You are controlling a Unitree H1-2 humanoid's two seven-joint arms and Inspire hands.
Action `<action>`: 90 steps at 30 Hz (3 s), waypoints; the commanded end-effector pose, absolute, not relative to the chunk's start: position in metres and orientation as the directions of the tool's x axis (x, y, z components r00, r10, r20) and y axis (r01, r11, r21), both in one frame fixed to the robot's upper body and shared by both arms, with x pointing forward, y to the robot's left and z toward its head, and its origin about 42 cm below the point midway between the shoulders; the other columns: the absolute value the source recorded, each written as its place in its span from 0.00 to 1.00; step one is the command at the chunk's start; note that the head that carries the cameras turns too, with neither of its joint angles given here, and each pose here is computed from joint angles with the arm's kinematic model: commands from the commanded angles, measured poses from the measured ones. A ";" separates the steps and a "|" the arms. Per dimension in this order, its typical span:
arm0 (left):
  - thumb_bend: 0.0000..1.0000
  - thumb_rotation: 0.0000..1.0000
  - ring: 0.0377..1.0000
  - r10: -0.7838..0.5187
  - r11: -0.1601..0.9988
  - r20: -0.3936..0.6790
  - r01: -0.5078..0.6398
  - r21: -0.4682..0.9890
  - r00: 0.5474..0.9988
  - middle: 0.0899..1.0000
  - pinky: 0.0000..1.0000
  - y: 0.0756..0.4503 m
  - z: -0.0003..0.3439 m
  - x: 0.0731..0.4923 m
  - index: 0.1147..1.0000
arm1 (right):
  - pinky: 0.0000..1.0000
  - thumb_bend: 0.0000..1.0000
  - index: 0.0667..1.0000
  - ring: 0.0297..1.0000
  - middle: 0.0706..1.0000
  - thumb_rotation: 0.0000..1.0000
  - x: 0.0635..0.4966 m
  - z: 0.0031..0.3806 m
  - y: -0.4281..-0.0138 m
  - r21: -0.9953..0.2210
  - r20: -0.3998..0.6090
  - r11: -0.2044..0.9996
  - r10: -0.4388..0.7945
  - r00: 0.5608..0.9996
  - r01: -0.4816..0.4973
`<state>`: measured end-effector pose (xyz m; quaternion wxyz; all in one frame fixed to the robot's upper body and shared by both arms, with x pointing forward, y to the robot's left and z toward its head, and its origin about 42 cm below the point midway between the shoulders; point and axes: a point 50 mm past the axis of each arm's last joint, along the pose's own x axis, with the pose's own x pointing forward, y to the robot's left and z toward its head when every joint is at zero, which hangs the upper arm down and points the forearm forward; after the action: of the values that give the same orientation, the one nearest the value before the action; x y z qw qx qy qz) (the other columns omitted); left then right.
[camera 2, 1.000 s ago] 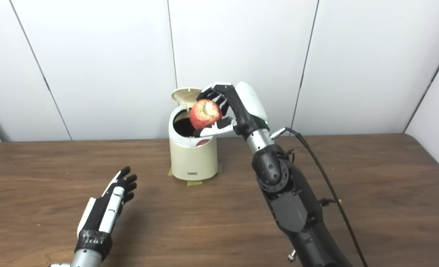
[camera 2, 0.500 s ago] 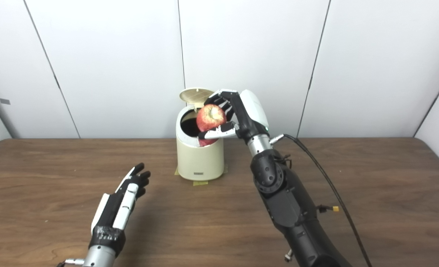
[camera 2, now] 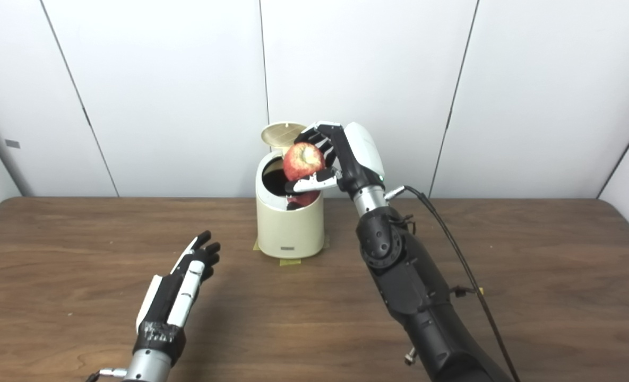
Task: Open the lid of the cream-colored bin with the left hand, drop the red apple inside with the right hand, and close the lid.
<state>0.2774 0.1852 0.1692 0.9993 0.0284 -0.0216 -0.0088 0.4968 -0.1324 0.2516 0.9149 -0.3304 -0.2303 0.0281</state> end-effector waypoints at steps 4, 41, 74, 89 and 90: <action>0.53 0.89 0.93 -0.015 0.999 0.124 0.011 0.034 0.992 0.91 0.95 0.178 0.189 0.282 0.97 | 0.33 0.50 0.48 0.40 0.47 0.00 0.506 0.294 -0.118 -0.584 0.501 0.799 0.217 0.837 0.142; 0.59 0.84 0.96 0.029 0.999 0.125 -0.031 0.013 0.992 0.95 0.95 0.173 0.188 0.289 0.93 | 0.68 0.85 0.67 0.76 0.74 0.19 0.504 0.298 -0.131 -0.780 0.218 0.621 0.393 0.893 -0.083; 0.56 0.78 0.91 0.019 1.000 0.119 -0.019 0.002 0.993 0.91 0.91 0.207 0.186 0.308 0.93 | 0.41 0.51 0.51 0.40 0.45 0.00 0.425 0.282 -0.224 -0.375 0.270 0.926 0.070 0.960 0.038; 0.45 0.84 0.94 -0.040 0.988 0.156 0.015 0.156 0.987 0.93 0.94 0.239 0.247 0.370 0.97 | 0.88 0.54 0.94 0.93 0.92 0.69 0.335 0.215 -0.248 -0.060 0.105 0.998 0.027 0.994 -0.021; 0.47 0.85 0.94 -0.046 0.986 0.156 0.021 0.164 0.987 0.94 0.94 0.240 0.250 0.373 0.97 | 0.88 0.56 0.94 0.94 0.93 0.72 0.331 0.209 -0.247 -0.049 0.105 0.999 0.022 0.994 -0.016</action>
<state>0.3625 0.2407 0.2265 0.9959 0.0775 -0.0470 -0.0083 0.3303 -0.2521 0.1908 0.9994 -0.0334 0.0039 0.0090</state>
